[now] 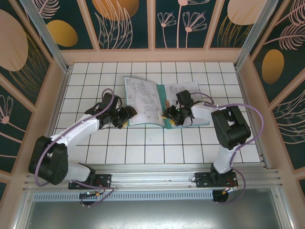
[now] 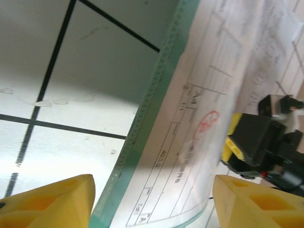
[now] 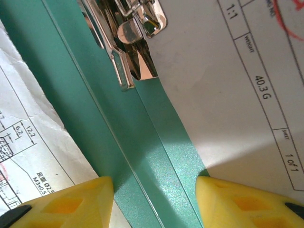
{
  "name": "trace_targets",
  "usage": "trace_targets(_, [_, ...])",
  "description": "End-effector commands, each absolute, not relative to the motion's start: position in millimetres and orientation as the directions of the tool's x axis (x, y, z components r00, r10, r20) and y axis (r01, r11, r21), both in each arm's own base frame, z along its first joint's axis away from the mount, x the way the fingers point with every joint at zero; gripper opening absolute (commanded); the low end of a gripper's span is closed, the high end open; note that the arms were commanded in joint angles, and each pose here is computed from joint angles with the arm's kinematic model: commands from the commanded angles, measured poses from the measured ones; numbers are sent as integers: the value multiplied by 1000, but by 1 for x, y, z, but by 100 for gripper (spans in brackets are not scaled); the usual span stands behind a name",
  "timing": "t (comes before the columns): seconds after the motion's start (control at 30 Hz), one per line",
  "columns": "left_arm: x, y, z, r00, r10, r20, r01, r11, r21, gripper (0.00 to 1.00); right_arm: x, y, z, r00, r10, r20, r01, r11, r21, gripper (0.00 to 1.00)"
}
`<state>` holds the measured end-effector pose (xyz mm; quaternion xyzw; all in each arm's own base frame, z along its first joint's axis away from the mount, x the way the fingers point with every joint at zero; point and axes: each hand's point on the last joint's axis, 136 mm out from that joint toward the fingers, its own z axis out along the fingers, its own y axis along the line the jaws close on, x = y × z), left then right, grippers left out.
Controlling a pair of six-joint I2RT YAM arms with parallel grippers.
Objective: Put the files into the folder
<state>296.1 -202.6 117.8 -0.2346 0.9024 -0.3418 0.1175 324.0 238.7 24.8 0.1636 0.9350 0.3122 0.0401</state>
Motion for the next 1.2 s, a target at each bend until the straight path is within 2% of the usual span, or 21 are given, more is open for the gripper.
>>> trace_targets(0.0, [308, -227, 160, -875, -479, -74, -246, 571, -783, 65, 288, 218, -25, -937, 326, 122, 346, 830, 437, 52])
trace_targets(0.33, [321, -245, 182, -880, -463, -110, -175, 530, -830, 58, 287, 218, -26, -936, 329, 123, 349, 830, 435, 52])
trace_targets(0.43, [323, -250, 183, -886, -451, -109, -165, 526, -834, 53, 288, 218, -25, -935, 332, 121, 351, 828, 437, 52])
trace_targets(0.6, [326, -262, 182, -901, -417, -121, -150, 562, -813, 26, 289, 219, -24, -935, 333, 118, 350, 825, 444, 52])
trace_targets(0.73, [326, -253, 170, -905, -400, -148, -170, 657, -734, 2, 301, 226, -9, -948, 310, 66, 304, 829, 469, 55])
trace_targets(0.77, [325, -247, 165, -905, -394, -159, -177, 690, -702, 0, 306, 229, -1, -954, 297, 42, 281, 835, 474, 58])
trace_targets(1.0, [321, -215, 159, -925, -289, -247, -139, 861, -490, 0, 343, 246, 73, -949, 296, -113, 186, 808, 559, 70])
trace_targets(1.17, [321, -192, 166, -935, -192, -298, -89, 941, -327, 0, 361, 211, 99, -893, 412, -180, 239, 775, 585, 70])
